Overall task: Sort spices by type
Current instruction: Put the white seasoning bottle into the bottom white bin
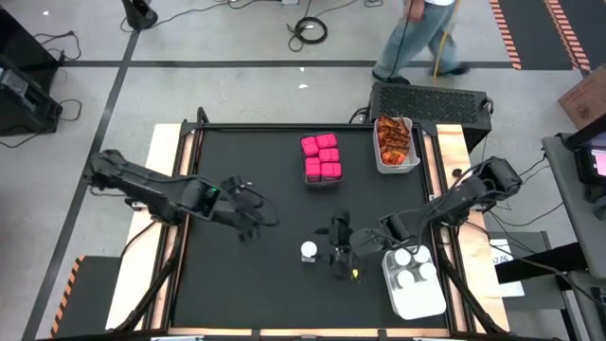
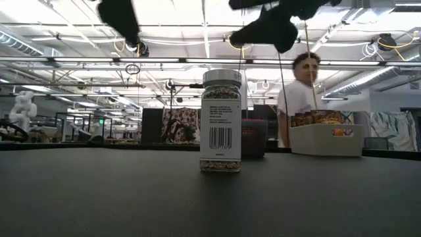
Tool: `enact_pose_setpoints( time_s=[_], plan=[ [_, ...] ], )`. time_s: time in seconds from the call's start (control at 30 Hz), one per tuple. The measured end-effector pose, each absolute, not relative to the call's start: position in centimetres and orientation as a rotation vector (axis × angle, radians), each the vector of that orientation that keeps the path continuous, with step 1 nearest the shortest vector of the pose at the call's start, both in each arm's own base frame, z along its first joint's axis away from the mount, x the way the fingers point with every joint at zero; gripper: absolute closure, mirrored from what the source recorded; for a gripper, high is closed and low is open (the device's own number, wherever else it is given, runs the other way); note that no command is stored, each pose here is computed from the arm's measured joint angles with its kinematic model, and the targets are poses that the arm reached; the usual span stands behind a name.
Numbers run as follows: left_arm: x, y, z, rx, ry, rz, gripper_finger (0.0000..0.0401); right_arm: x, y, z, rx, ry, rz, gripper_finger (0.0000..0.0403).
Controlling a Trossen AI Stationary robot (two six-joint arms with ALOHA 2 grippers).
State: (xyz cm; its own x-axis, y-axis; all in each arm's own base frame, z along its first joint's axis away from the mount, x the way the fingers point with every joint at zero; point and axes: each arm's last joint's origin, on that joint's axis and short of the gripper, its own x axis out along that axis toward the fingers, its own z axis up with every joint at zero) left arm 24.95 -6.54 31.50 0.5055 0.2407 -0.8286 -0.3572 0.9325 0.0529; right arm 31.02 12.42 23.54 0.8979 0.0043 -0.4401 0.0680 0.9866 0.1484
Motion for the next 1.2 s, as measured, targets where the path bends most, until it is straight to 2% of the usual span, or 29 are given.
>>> enact_pose_setpoints(
  time_s=[0.2, 0.37, 0.63, 0.93, 1.07, 1.2],
  plan=[
    [20.9, -6.2, 30.3, -0.21, 0.902, 0.447, 0.0115, 32.9, 12.7, 22.1, 0.089, 0.499, -0.026, 0.0073],
    [19.3, -5.8, 29.7, -0.258, 0.884, 0.471, 0.0115, 34.9, 13.1, 20.7, 0.074, 0.554, 0.005, 0.0066],
    [18.8, -5.6, 29.6, -0.266, 0.878, 0.472, 0.0115, 36.7, 13.1, 19.5, -0.005, 0.655, -0.048, 0.0064],
    [18.8, -5.6, 29.6, -0.226, 0.888, 0.453, 0.0115, 36.4, 13.1, 19.0, 0.063, 0.738, -0.044, 0.0064],
    [18.8, -5.6, 29.6, -0.211, 0.885, 0.455, 0.0115, 36.4, 13.1, 19.0, 0.077, 0.738, -0.052, 0.0076],
    [18.8, -5.5, 29.6, -0.205, 0.879, 0.464, 0.0115, 36.5, 12.9, 19.0, 0.091, 0.738, -0.06, 0.0113]
  ],
)
